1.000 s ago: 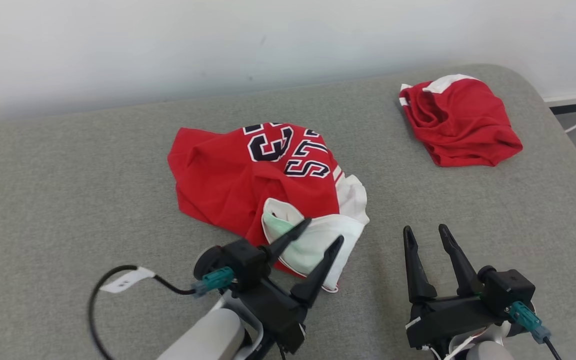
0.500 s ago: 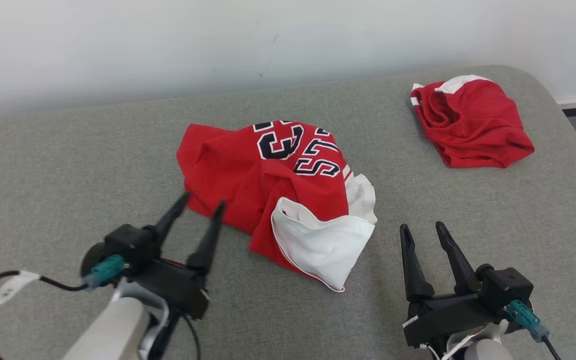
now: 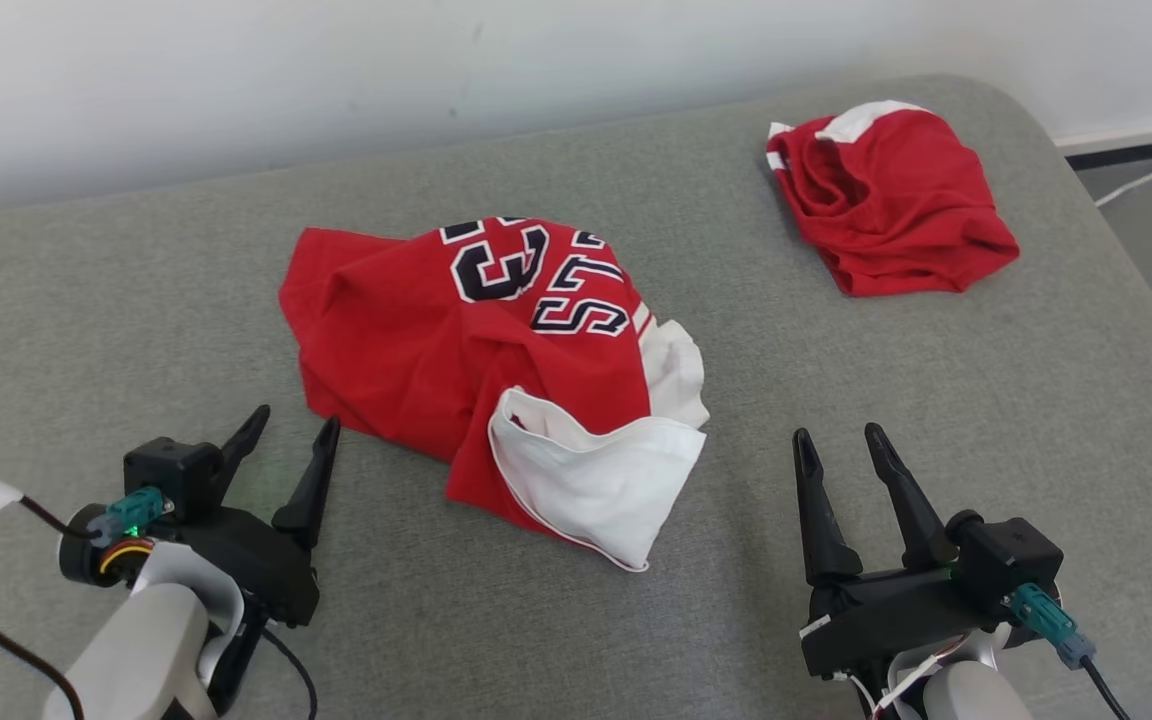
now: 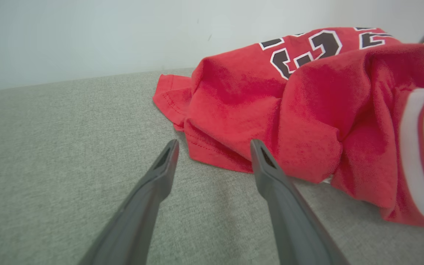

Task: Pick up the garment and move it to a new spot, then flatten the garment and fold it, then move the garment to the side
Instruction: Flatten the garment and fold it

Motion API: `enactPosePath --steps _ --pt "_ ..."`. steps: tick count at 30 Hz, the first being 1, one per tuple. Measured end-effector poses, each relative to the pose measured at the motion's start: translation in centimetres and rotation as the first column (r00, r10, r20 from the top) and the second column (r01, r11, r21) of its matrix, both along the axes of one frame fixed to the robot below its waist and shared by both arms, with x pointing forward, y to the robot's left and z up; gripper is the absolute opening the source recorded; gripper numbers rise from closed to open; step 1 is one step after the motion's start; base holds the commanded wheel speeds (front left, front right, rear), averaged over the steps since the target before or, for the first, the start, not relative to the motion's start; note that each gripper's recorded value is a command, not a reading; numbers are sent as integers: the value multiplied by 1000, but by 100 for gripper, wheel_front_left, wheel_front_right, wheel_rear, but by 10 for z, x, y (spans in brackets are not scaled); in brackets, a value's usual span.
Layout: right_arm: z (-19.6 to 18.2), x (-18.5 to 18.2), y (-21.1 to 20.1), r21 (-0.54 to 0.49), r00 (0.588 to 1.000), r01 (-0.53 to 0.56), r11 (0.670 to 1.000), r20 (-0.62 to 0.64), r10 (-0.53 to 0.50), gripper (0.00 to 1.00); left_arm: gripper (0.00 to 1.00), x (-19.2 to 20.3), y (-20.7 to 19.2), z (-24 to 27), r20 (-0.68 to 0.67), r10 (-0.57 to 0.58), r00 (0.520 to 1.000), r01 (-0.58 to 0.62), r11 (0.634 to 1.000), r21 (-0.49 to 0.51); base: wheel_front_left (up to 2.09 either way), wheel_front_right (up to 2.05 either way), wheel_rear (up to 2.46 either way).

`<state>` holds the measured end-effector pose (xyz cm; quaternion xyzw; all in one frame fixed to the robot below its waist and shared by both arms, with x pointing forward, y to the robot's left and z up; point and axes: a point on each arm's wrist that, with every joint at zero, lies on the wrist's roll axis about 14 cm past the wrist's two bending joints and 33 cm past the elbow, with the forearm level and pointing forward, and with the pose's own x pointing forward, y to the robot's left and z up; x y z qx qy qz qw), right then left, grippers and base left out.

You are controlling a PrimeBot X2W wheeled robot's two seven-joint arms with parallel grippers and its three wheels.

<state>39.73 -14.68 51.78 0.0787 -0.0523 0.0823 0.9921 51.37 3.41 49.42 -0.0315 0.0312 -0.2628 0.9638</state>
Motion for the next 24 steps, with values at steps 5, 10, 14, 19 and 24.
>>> enactPosePath --steps 5,10,14,19,24 --pt "-4 -2 -10 -4 1000 28 1000 -14 -28 100 100 11 -7 -17 -38 -21 999 23 998 52 0 0 0" --pt "-7 -4 -19 -10 998 56 998 -23 -56 100 100 18 -13 -34 -82 -34 996 42 994 96 0 0 0" --pt "-9 -5 -24 -13 997 69 998 -31 -69 100 100 24 -18 -42 -106 -49 993 63 990 126 0 0 0" --pt "-11 -5 -25 -15 997 72 997 -37 -72 100 100 30 -22 -50 -144 -53 988 80 980 183 0 0 0" --pt "-11 -5 -24 -16 997 70 997 -36 -71 100 33 33 -27 -53 -162 -63 985 99 969 226 0 0 0"
